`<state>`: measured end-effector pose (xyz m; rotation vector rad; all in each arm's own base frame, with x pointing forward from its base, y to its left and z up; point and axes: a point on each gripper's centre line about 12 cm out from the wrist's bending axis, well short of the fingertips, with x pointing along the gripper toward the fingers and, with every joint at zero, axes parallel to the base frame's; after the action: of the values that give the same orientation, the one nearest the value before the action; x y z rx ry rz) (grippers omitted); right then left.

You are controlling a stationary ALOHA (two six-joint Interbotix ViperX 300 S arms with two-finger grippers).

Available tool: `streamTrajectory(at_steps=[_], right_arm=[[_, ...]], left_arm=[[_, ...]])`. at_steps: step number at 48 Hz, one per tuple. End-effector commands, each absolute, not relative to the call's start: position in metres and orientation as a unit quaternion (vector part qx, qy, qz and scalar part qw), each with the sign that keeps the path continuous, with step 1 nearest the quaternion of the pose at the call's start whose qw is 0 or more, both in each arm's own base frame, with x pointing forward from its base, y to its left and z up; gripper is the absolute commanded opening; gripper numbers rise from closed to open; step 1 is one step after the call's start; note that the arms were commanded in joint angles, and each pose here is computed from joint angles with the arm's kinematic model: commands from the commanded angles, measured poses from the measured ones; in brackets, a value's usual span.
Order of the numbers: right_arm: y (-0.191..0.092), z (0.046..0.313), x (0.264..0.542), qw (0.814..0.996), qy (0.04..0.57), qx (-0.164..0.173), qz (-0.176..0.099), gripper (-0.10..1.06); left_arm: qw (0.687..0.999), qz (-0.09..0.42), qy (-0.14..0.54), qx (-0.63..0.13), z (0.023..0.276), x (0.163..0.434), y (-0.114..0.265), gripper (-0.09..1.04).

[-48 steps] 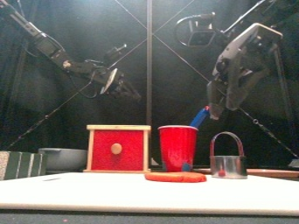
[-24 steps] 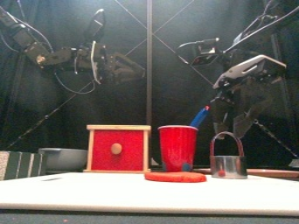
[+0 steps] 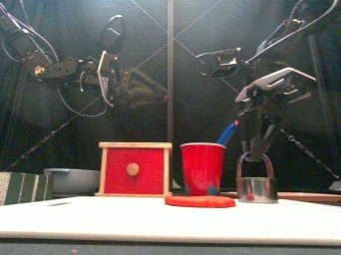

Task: Get the cutter from the drawer then cut the dough then place the extra dough in the bowl
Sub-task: Cut the dough

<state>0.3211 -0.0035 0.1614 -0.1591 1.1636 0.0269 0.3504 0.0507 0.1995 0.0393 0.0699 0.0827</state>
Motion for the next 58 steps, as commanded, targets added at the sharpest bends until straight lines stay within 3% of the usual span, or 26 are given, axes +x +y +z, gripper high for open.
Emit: streamTrajectory(at_steps=[1, 16, 31, 58], right_arm=[[-0.001, 0.177, 0.330, 0.843, 0.534, -0.061, 0.010, 0.45], [0.019, 0.219, 0.372, 0.878, 0.476, -0.052, 0.019, 0.45], [0.026, 0.203, 0.399, 0.869, 0.494, -0.027, 0.008, 0.45], [0.038, 0.192, 0.412, 0.866, 0.498, -0.035, 0.019, 0.45]], left_arm=[[0.999, 0.038, 0.031, 0.018, 0.200, 0.353, 0.048, 0.66], [0.997, 0.033, 0.063, -0.004, 0.179, 0.337, 0.032, 0.66], [0.996, 0.041, 0.074, -0.020, 0.172, 0.330, 0.028, 0.66], [0.995, 0.042, 0.086, -0.024, 0.165, 0.328, 0.028, 0.66]])
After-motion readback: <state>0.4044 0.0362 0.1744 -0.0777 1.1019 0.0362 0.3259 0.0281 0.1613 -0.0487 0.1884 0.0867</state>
